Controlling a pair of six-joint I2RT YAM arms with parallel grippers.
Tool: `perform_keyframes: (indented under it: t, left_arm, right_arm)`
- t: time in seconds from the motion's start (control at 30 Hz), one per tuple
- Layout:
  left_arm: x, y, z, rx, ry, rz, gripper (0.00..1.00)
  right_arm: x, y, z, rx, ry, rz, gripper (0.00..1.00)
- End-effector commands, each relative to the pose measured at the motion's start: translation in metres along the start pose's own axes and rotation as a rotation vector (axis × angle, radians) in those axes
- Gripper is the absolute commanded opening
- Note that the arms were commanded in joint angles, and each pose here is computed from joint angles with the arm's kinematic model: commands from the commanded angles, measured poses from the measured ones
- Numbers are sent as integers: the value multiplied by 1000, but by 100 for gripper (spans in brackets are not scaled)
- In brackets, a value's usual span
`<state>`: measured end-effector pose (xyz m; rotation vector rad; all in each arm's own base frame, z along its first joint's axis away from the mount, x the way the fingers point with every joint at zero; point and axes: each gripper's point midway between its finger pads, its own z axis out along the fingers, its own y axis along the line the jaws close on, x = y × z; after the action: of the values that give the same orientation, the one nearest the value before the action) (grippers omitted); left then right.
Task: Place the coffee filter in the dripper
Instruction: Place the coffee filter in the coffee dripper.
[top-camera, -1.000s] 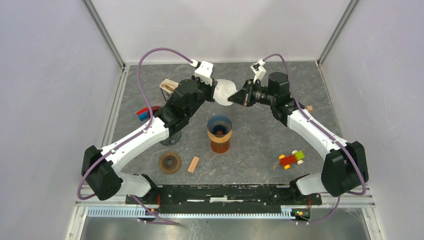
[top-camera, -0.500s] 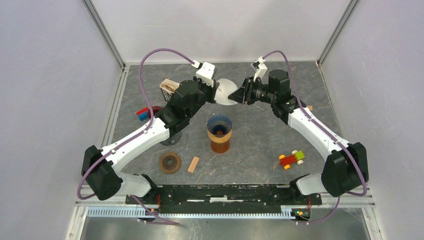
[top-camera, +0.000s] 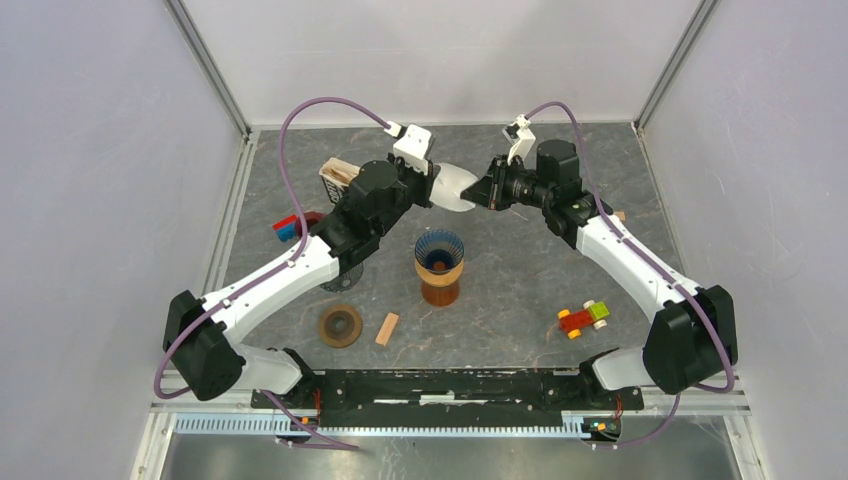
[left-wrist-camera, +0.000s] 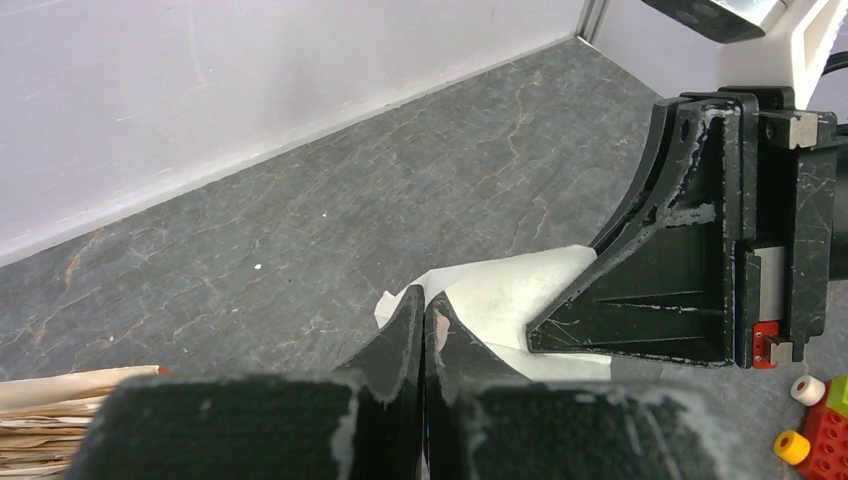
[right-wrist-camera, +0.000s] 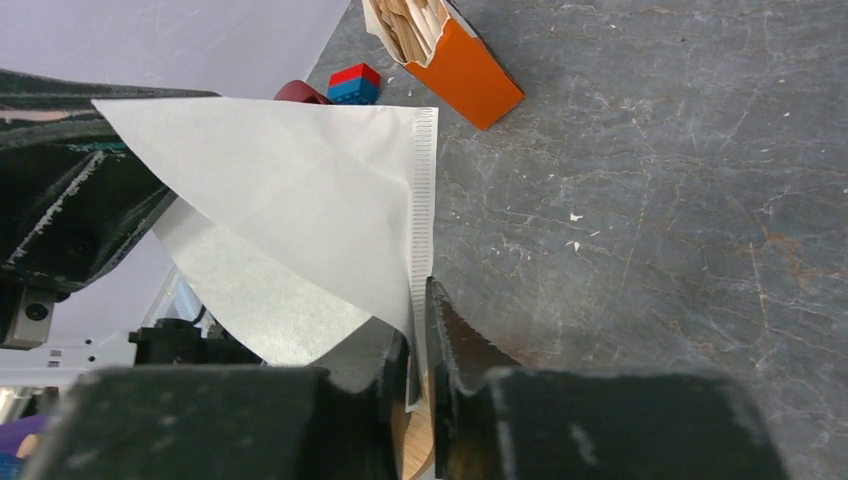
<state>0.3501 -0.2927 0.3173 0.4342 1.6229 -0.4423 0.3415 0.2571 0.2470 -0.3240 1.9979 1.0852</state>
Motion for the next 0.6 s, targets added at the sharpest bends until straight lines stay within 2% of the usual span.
perform_keyframes:
  t: [0.0, 0.17, 0.43, 0.57]
  left_arm:
    - [-9, -6, 0, 27, -38, 0, 2]
    - [4, -13, 1, 61, -21, 30, 2]
    - [6, -16, 4, 69, -16, 37, 2]
    - [-4, -2, 4, -10, -36, 37, 2]
  right_arm:
    - [-32, 20, -9, -32, -81, -57, 11]
    - [-39, 18, -10, -2, -87, -83, 0]
    - [-46, 19, -14, 48, -94, -138, 0]
    - [-44, 18, -16, 57, -89, -173, 0]
